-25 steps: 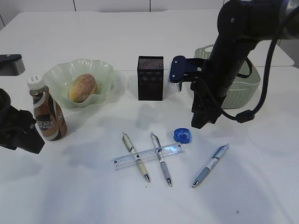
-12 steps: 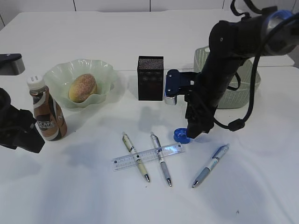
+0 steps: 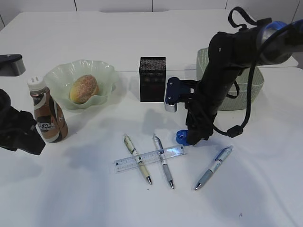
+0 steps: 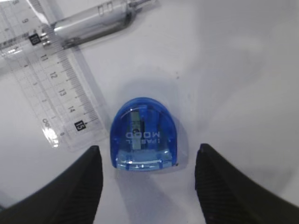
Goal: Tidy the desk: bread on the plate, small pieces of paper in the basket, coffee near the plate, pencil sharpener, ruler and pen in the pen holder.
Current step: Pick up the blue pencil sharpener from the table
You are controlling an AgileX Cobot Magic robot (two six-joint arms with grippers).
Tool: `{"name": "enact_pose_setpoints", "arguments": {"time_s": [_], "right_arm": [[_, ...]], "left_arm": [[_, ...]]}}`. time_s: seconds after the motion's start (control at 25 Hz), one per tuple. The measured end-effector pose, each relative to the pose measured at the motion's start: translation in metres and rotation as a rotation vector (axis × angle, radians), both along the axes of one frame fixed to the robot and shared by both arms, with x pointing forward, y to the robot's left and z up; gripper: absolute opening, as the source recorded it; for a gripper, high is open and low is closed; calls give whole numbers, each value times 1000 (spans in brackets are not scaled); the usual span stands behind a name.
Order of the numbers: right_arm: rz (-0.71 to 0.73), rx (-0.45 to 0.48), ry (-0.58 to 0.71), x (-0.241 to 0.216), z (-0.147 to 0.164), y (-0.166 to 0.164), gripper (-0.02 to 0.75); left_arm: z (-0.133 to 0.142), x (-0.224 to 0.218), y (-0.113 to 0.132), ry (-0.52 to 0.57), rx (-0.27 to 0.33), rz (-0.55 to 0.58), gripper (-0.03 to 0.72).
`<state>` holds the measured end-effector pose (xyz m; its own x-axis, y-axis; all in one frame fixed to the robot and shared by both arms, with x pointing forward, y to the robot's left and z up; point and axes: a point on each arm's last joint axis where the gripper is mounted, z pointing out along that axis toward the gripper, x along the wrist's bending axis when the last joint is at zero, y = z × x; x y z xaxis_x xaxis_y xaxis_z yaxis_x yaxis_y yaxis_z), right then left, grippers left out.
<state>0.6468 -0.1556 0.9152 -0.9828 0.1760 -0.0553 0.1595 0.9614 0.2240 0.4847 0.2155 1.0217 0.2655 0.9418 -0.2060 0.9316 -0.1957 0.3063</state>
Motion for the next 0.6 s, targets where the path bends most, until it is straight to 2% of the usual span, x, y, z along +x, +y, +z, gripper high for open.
{"name": "enact_pose_setpoints", "arguments": {"time_s": [0.6], "right_arm": [[-11,11,24,1,-12,2,492]], "left_arm": [[0,0,0,0,0,0,401]]}}
